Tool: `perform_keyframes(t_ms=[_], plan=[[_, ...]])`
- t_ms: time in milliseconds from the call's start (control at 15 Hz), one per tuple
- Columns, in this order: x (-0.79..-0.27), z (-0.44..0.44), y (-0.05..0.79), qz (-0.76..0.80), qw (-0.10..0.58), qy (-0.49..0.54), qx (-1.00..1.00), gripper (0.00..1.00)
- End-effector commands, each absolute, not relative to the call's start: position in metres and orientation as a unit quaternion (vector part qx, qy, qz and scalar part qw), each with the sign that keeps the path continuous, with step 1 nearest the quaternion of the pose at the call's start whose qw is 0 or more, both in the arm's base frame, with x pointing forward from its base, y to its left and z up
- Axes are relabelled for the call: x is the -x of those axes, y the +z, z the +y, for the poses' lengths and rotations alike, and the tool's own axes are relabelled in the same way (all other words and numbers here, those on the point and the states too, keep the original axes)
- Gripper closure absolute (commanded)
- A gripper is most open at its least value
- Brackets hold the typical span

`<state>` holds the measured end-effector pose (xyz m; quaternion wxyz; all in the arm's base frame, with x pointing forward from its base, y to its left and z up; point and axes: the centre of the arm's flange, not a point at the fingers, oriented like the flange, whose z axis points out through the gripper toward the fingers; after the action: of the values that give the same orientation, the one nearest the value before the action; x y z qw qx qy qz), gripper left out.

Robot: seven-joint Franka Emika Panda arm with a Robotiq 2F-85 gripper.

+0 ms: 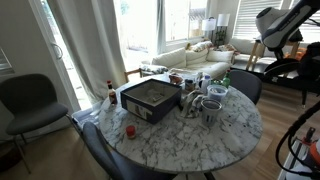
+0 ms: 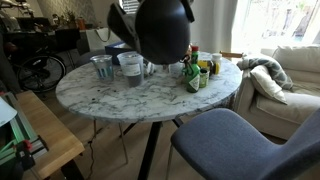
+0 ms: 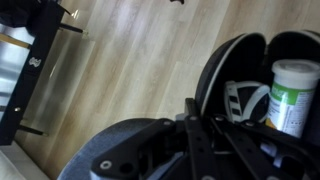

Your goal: Remove the case from the box

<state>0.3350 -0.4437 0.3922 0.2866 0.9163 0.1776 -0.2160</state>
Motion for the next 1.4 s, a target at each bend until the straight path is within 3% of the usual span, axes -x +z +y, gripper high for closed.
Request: perform_keyframes(t_ms=[0,267,533,600,867,933,1200,1333], plan=[[-0.278,-0.435,0.368,0.221,0.206,-0.235,-0.924,0.99],[-0.247,-0.391,0.334,0.221,0.096,-0.230,-0.943,0.99],[-0.265,-0.345,0.325,0.196,0.006,-0.171,-0.965,0.99],[-0.259,-0.364,0.312,0.196,0.038,-0.204,-0.958,0.94],[-0.270,-0.348,0.318,0.193,0.019,-0.179,-0.965,0.94],[-0.269,-0.348,0.318,0.194,0.018,-0.178,-0.965,0.99],[-0.292,-0.313,0.300,0.144,-0.027,-0.101,-0.984,0.99],[-0.306,-0.303,0.296,0.124,-0.014,-0.055,-0.991,0.99]])
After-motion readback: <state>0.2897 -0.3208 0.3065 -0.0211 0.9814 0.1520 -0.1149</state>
